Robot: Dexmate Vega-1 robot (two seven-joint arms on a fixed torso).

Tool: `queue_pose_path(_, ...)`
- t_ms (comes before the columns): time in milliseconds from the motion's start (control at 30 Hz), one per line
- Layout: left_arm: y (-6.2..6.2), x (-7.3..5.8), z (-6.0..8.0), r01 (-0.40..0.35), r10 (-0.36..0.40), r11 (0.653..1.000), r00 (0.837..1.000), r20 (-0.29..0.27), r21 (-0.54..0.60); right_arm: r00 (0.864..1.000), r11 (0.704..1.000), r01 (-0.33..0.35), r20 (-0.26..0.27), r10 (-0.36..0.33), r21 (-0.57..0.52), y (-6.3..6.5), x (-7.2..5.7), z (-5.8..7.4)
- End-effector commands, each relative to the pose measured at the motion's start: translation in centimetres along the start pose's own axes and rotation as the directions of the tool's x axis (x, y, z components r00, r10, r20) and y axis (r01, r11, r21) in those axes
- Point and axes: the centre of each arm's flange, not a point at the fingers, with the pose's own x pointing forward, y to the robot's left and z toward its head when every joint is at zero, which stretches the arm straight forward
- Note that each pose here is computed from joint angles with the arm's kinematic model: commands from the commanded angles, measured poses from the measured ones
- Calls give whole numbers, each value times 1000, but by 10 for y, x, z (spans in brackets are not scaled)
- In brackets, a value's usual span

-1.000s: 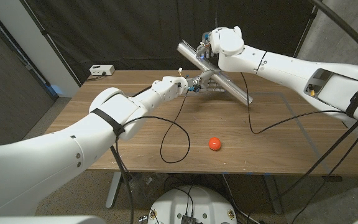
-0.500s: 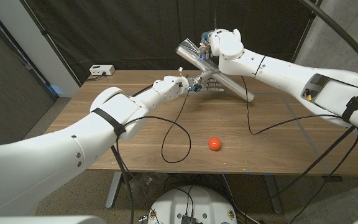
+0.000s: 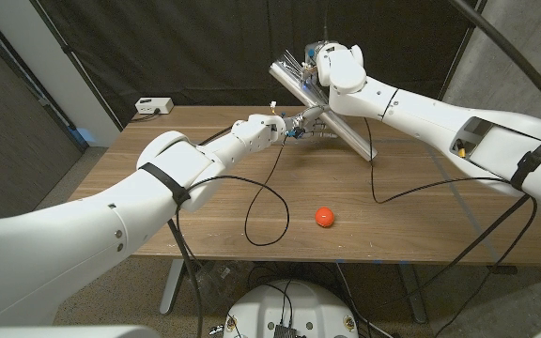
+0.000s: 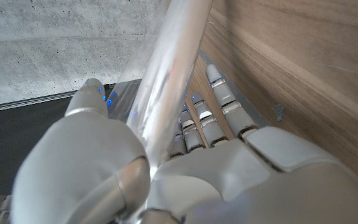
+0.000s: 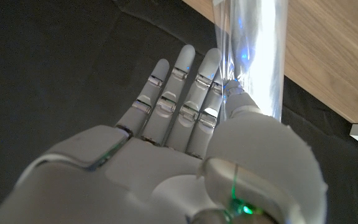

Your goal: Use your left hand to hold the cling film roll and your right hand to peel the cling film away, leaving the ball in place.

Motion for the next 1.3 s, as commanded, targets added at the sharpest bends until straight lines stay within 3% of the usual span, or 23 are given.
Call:
queue_pose_path(33, 2, -3, -3, 13, -12, 1000, 1000, 7, -12, 994, 995, 99, -36, -99, -6, -9, -4, 1)
queue_pose_path(267, 3, -4, -3, 23, -23, 1000, 1000, 12, -13, 991, 992, 129, -37, -129, -11, -16, -7, 5)
queue_pose_path(433, 4, -5, -3, 27, -27, 1000, 1000, 13, -11, 994, 994, 109, -18, -110, -27, -23, -9, 9)
queue_pose_path(633, 6, -5, -5, 15, -15, 1000, 1000, 11, -20, 987, 986, 160, -10, -160, -39, -31, -14, 13)
queue_pose_path(1300, 13, -7, -7, -18, 18, 1000, 1000, 4, -22, 971, 963, 228, -44, -236, -144, -49, -8, 25)
